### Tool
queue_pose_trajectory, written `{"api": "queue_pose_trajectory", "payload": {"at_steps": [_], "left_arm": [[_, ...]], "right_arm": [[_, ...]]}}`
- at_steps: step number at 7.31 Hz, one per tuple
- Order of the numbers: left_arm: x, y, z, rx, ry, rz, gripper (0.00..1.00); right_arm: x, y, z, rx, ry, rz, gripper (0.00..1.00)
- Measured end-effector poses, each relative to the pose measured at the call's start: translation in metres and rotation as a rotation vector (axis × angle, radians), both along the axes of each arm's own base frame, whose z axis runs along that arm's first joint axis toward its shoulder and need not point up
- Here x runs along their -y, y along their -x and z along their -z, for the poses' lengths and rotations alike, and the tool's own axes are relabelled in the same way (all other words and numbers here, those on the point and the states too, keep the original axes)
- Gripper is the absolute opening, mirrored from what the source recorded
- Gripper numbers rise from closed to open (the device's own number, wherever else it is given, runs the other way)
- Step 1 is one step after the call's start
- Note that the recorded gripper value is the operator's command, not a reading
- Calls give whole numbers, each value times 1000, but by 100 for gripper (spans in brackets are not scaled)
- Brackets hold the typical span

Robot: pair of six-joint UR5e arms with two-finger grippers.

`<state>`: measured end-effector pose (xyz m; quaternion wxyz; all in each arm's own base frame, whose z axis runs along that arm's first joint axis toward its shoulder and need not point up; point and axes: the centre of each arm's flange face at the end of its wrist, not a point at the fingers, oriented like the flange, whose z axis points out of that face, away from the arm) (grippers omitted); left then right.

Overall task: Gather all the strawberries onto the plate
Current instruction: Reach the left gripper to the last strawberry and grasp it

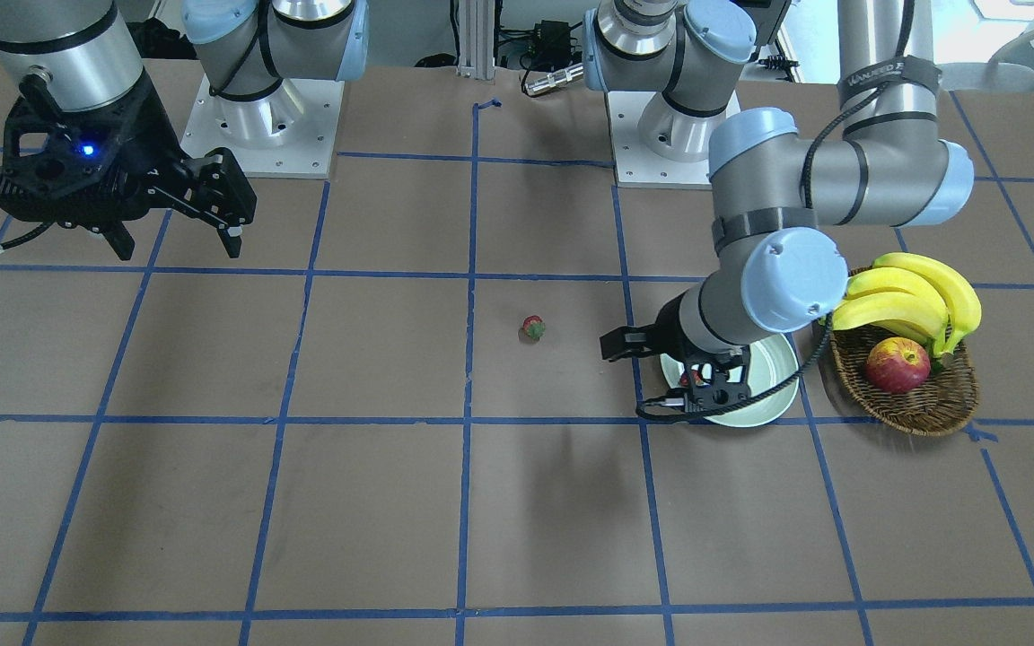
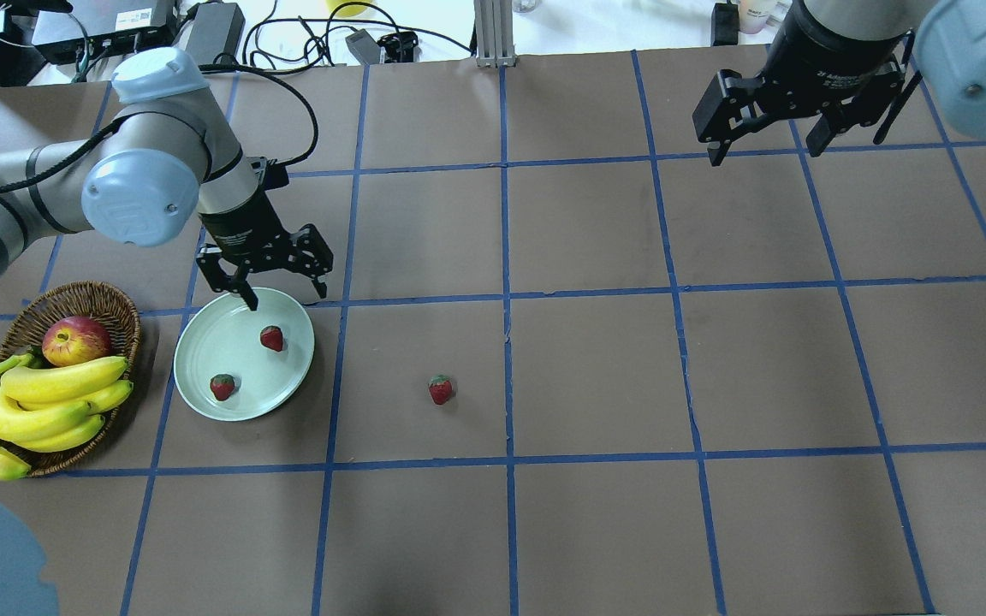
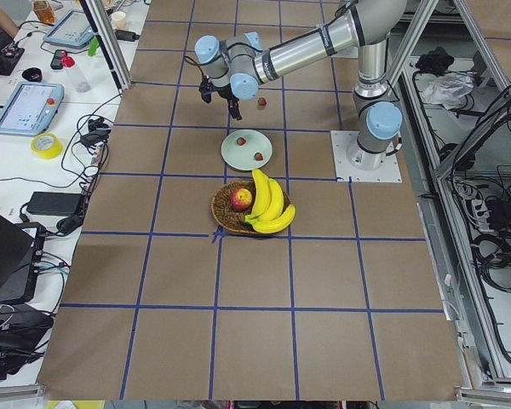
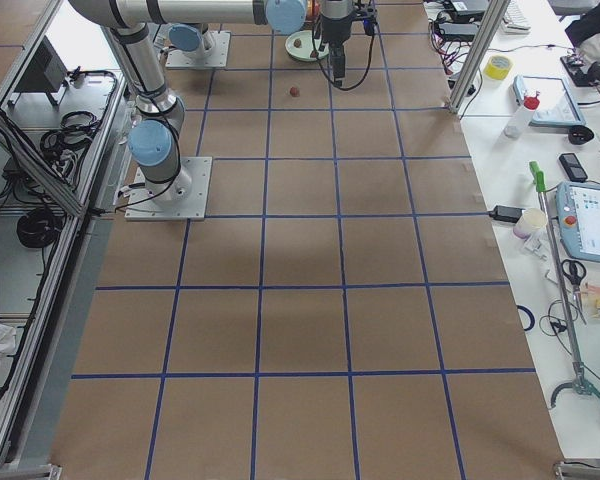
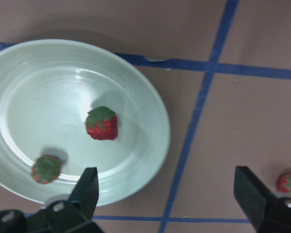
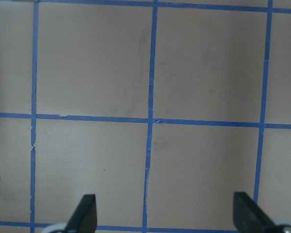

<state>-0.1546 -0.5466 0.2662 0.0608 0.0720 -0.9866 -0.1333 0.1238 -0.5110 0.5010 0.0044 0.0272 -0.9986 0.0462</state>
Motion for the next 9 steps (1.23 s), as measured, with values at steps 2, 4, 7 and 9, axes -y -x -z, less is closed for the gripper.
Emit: {"api": "queue_pose_trajectory", "payload": {"at_steps": [2,4,7,9], "left_arm": [[-29,83,18,5,56,4,100],[-69,114,60,13,70,16,100],[-94,114,89,21,52,17,16],[-98,116,95,23,39,20,0]], "right_arm": [[0,0,0,1,-1,0,100],[0,0,0,0,-1,-2,100],[0,0,0,0,-1,-2,100],[0,0,1,0,-1,-2,100]]}}
